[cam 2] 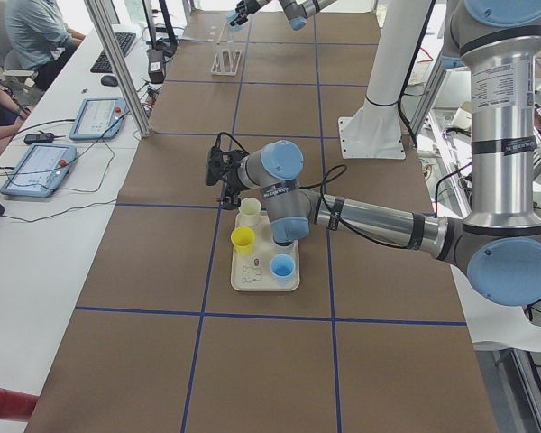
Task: Transfer IKEA cup to right arm and place on rack
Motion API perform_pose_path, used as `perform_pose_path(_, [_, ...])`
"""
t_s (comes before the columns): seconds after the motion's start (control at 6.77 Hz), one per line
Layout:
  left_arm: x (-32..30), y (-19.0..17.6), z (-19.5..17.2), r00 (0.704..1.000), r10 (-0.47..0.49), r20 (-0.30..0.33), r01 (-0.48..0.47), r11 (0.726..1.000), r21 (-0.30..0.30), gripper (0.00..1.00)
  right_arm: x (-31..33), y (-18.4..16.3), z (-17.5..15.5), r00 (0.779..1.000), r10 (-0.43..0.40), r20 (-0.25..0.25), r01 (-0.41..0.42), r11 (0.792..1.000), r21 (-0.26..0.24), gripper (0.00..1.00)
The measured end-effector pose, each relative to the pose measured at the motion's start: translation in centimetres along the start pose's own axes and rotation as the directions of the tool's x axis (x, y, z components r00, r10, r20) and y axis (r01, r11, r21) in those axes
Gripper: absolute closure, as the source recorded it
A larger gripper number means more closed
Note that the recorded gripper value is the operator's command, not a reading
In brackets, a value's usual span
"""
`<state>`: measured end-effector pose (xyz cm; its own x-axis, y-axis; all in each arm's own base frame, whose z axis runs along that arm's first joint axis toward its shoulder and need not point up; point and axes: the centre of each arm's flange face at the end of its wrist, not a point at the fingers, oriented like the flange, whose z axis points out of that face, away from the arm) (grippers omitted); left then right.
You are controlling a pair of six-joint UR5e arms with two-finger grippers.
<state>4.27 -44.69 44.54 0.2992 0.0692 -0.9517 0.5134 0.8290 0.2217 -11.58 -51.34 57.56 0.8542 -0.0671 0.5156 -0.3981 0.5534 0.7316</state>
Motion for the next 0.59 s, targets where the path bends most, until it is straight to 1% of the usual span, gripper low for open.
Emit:
perform_pose_path(0.15, [0.00, 0.01, 0.00, 1.000, 0.000, 0.000, 0.000, 1.000, -0.001, 0.00, 0.21, 0.29, 0.14, 1.000, 0.001, -0.002, -0.001, 1.000, -0.003, 1.00])
perform_pose_path(0.3, [0.00, 0.01, 0.00, 1.000, 0.000, 0.000, 0.000, 1.000, -0.001, 0.01, 0.37, 0.52, 0.26, 1.000, 0.002, -0.005, -0.002, 1.000, -0.006, 0.55])
perform_pose_path(0.44, [0.00, 0.01, 0.00, 1.000, 0.000, 0.000, 0.000, 1.000, -0.001, 0.01, 0.36, 0.52, 0.32, 1.000, 0.004, -0.004, -0.004, 1.000, -0.006, 0.01])
perform_pose_path(0.59, [0.00, 0.01, 0.00, 1.000, 0.000, 0.000, 0.000, 1.000, -0.001, 0.01, 0.22, 0.37, 0.37, 1.000, 0.005, -0.002, -0.005, 1.000, -0.004, 0.00])
